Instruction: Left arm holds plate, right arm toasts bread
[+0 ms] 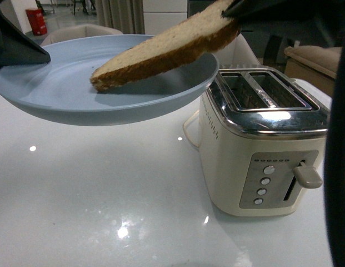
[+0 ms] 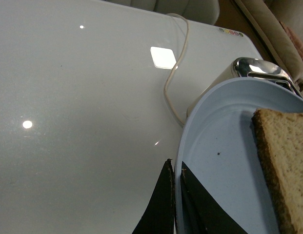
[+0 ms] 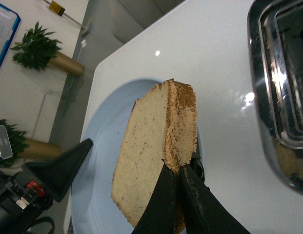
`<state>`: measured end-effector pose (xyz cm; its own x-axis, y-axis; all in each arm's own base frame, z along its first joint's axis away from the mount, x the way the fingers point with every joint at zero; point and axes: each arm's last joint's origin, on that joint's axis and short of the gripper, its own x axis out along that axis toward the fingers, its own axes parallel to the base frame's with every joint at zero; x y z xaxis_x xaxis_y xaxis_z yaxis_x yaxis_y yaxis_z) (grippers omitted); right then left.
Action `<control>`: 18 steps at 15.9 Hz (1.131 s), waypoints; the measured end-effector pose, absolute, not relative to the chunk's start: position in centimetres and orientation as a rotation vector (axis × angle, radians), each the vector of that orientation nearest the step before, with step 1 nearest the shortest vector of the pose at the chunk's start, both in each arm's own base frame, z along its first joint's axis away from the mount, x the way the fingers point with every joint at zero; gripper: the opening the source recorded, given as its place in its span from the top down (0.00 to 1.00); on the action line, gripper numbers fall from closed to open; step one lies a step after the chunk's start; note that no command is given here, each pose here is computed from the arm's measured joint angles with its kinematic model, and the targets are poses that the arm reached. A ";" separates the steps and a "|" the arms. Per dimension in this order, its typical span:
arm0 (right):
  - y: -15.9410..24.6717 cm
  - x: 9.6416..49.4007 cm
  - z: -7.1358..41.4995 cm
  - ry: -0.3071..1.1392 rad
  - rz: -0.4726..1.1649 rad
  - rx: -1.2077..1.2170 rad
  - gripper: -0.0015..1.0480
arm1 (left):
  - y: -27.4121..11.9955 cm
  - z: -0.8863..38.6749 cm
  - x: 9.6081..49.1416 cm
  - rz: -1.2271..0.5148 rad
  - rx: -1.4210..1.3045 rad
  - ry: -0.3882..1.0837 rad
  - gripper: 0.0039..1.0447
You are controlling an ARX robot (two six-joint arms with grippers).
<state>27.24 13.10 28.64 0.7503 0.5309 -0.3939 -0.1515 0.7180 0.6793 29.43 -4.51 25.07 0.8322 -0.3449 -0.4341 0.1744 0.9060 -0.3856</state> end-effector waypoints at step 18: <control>7.7 26.7 33.1 0.305 0.199 0.226 0.98 | -4.5 25.1 29.4 -0.279 -0.348 0.520 0.98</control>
